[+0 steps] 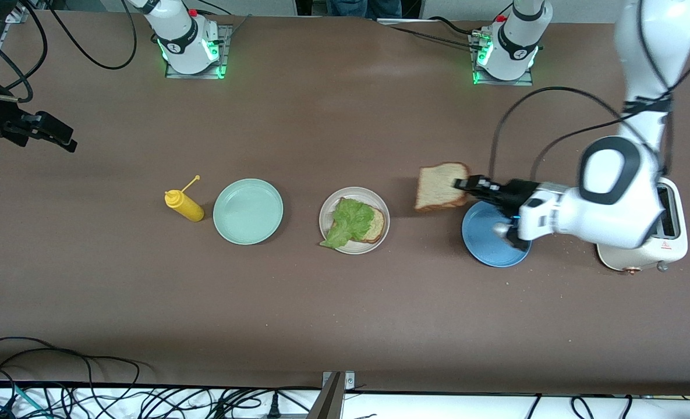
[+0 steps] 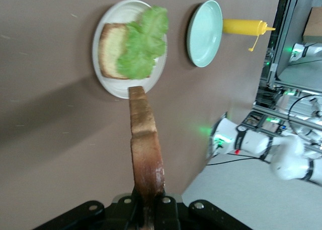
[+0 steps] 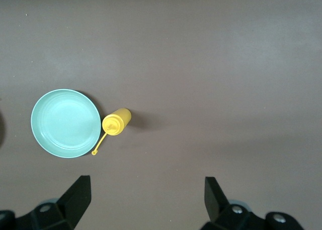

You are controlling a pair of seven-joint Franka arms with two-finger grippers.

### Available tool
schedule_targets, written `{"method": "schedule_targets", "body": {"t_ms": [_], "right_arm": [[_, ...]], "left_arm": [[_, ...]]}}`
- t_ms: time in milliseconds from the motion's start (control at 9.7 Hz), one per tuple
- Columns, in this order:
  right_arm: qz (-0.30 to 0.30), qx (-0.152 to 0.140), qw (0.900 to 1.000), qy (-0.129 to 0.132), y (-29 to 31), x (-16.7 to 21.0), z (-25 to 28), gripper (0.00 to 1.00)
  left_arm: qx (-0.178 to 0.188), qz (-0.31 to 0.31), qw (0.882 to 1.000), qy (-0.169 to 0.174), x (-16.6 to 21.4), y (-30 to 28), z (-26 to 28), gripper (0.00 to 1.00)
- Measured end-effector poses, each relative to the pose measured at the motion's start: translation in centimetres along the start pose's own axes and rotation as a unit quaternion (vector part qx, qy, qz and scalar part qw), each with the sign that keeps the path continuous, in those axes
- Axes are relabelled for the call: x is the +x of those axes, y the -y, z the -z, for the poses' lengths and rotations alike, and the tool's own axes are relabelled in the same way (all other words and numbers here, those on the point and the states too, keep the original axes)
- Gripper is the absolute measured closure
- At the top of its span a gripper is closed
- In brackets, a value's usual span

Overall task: Make sandwich on beige plate with both arms
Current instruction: 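Carry the bread slice over the beige plate with the left gripper, then lower the bread onto the lettuce and open the left gripper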

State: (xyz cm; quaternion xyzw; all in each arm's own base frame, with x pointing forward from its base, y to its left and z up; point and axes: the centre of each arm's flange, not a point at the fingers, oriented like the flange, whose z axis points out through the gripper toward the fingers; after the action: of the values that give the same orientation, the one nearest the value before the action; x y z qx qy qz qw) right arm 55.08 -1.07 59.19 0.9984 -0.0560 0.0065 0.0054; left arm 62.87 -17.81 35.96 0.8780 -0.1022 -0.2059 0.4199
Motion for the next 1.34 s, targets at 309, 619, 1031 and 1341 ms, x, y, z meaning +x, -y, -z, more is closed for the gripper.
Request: {"method": "schedule_targets", "body": {"t_ms": [309, 619, 1031, 1341], "right_arm": [[-0.001, 0.0, 1.0, 0.003, 0.0, 0.1, -0.3, 0.0], [-0.003, -0.001, 1.0, 0.012, -0.2, 0.0, -0.5, 0.0], [-0.012, 0.002, 1.0, 0.014, -1.1, 0.0, 0.0, 0.0], [-0.01, 0.014, 1.0, 0.013, -0.5, -0.1, 0.2, 0.0]], "left_arm": [[-0.022, 0.041, 0.998, -0.047, 2.6, -3.8, -4.4, 0.91], [-0.038, 0.075, 0.992, -0.09, 5.0, -6.1, -10.1, 0.91], [-0.034, 0.095, 0.987, -0.127, 7.0, -5.1, -14.4, 0.91], [-0.03, 0.101, 0.985, -0.138, 7.6, -4.7, -16.7, 0.91]]}}
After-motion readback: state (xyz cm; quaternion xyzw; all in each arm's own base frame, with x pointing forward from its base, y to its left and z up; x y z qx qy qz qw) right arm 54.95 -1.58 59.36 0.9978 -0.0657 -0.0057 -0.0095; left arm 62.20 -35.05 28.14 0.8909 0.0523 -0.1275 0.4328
